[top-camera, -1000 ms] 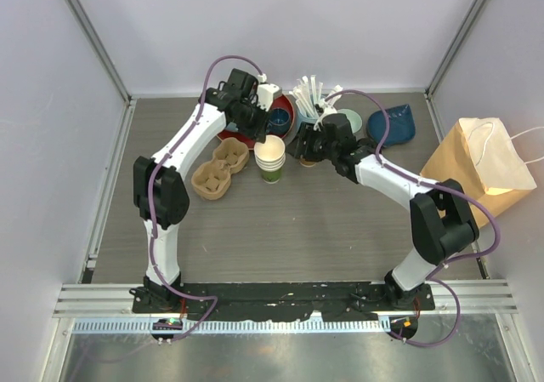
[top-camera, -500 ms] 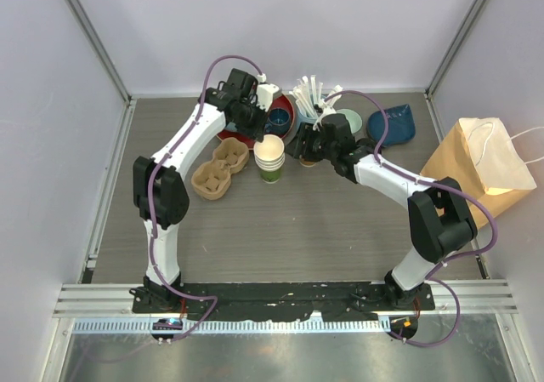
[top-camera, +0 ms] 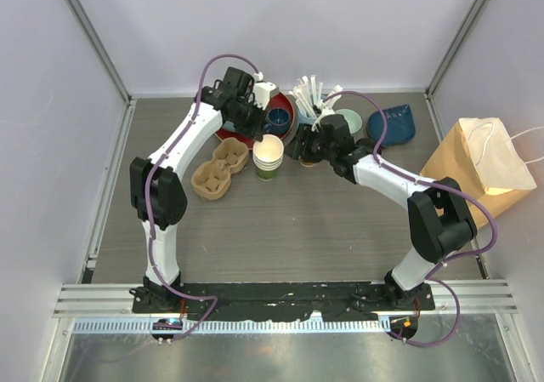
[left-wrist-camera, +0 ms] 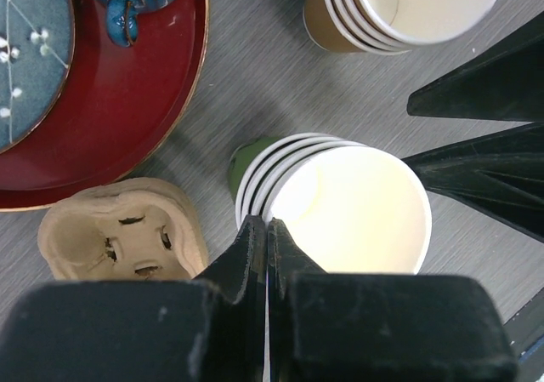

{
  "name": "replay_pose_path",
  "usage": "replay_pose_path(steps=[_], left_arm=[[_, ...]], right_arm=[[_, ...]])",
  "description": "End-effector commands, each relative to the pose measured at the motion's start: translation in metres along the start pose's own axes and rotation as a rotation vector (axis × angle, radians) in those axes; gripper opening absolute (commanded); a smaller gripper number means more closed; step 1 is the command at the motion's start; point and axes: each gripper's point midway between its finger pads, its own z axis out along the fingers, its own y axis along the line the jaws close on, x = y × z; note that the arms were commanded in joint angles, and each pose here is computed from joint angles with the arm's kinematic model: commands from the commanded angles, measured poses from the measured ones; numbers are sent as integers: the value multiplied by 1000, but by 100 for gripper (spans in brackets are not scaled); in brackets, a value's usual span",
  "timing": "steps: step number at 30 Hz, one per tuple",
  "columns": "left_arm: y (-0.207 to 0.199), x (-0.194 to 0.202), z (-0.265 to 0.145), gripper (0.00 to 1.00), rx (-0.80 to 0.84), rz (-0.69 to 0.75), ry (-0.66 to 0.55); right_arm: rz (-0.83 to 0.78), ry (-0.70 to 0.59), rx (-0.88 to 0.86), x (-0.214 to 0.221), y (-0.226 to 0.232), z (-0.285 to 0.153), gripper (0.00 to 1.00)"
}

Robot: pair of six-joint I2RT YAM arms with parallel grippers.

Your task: Pack the takeout coffee

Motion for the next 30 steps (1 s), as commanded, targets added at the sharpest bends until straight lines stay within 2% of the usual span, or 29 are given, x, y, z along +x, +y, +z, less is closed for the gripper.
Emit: replay_pose_path(steps=[1,10,15,21,26,30], left_arm=[[-18,-36,-36,0,54,11,-129],[-16,-32,-32,0,67,-28,-119],[-10,-40,-40,0,82,-81,-154],[-12,-48,-53,0,77,-95,-190],[-10,-62,-75,0,65,-102,-240],[-11,-76,-108,0,49,-95,-305]], right_arm=[[-34,-45,-58,-19,26,-7,53],[-67,-80,-62,-33,35,-24,55],[-108,-111,43,-46,23,-44,56],[-141,-118,59,-53,25,-54,57],[-170,-139,66,-64,30,-65,58],[-212,-168,97,-77,30,-77,60]])
